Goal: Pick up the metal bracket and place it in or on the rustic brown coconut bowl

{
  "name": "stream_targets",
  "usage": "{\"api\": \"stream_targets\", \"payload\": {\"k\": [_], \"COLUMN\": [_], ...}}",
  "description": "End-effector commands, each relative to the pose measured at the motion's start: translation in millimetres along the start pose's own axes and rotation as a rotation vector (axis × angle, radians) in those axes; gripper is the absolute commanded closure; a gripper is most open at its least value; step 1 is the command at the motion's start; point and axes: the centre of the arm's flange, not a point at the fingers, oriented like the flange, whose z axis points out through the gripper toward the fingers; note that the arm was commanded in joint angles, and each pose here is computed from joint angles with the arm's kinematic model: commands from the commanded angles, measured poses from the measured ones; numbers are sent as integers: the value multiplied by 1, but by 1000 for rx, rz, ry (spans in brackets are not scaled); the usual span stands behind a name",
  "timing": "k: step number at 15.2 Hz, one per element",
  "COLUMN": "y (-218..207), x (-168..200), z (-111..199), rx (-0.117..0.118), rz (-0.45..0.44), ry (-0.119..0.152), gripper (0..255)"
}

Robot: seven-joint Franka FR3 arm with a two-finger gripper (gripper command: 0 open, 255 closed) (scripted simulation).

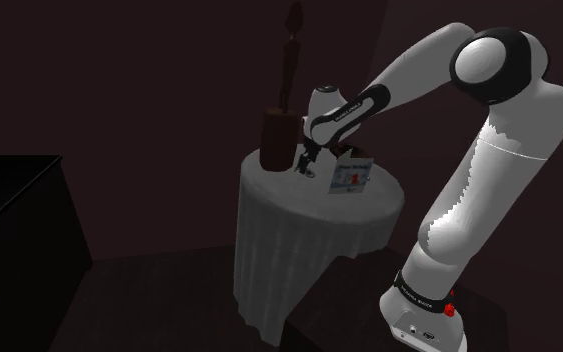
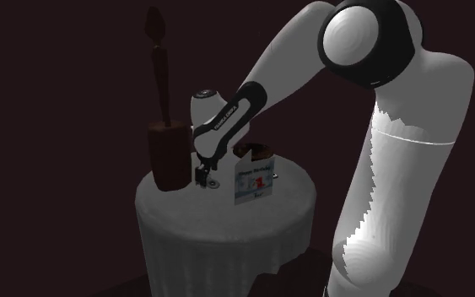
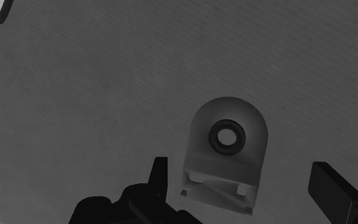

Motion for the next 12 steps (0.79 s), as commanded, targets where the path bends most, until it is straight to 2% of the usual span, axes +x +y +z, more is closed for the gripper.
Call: {"api": "stream_targets", "payload": {"k": [1,9,10,12], "y": [0,0,0,0], "x": [1,1,1,1], "z": [13,13,13,13], "rx": [0,0,0,0], "rz": [-1,-1,-1,-1], "ry": [0,0,0,0], "gripper": [0,0,255,255]}}
